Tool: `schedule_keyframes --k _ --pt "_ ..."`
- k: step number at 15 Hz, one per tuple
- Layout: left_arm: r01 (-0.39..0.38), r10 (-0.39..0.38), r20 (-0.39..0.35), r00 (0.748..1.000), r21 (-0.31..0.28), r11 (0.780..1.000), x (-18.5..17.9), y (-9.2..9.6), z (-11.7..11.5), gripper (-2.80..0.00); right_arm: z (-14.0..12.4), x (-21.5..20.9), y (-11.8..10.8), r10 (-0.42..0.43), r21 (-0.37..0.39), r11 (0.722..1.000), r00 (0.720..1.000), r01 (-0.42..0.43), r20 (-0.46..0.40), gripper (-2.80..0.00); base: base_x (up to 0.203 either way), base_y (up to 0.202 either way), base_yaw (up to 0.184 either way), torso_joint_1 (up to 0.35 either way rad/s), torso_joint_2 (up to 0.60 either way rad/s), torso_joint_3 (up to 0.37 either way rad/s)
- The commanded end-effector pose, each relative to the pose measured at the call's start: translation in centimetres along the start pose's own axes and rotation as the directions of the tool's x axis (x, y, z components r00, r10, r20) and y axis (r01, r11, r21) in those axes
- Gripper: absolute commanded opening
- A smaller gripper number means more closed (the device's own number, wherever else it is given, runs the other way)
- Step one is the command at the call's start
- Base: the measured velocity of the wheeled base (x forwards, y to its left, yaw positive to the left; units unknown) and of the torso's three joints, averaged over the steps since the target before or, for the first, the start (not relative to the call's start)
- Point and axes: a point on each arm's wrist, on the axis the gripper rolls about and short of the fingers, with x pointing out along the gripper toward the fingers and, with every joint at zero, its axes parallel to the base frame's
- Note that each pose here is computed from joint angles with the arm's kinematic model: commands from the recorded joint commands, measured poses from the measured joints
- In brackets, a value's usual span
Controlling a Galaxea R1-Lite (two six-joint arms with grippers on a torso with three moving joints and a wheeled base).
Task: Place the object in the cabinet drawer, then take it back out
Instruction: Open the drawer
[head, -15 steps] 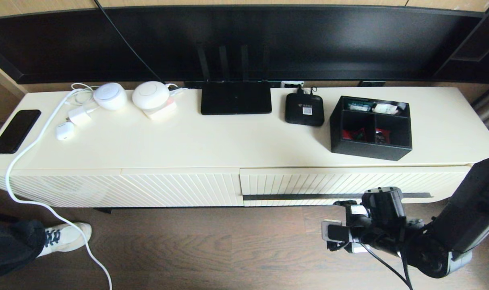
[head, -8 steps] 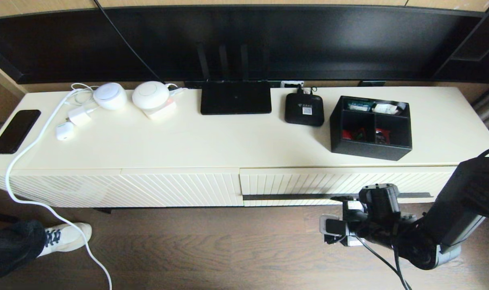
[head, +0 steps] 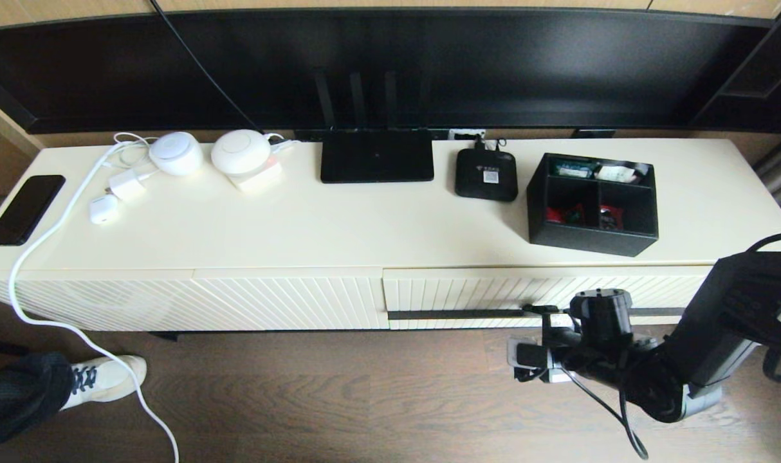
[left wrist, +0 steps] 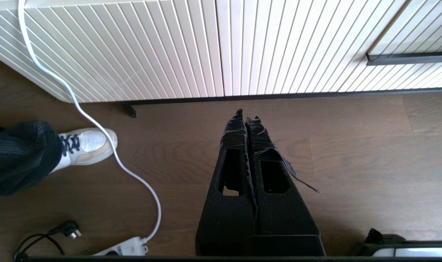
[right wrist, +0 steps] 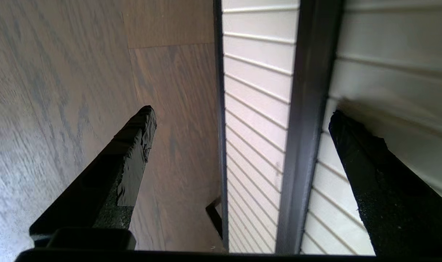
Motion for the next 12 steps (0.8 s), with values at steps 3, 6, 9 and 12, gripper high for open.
schedule_keyframes --k 3,6,9,12 --pt "0.0 0.0 -0.001 1.0 0.0 1.0 0.0 0.0 0.0 -2.8 -0.7 0.6 1.1 0.032 0.0 0.999 0.999 -0.032 -0.015 0.0 0.0 0.0 0.0 0.0 0.0 0.0" --pt "0.0 0.0 -0.003 1.0 0.0 1.0 0.0 0.0 0.0 -2.8 -0.9 0.5 1.5 0.051 0.002 0.999 0.998 -0.051 -0.02 0.0 0.0 0.0 0.0 0.0 0.0 0.0" --pt "0.0 0.0 -0.003 1.0 0.0 1.0 0.0 0.0 0.0 -2.8 -1.0 -0.9 2.4 0.087 0.003 0.996 0.996 -0.087 -0.027 0.0 0.0 0.0 0.0 0.0 0.0 0.0" --pt "0.0 0.0 -0.001 1.0 0.0 1.0 0.0 0.0 0.0 -2.8 -1.2 -2.1 4.0 0.15 0.007 0.989 0.988 -0.149 -0.041 0.0 0.0 0.0 0.0 0.0 0.0 0.0"
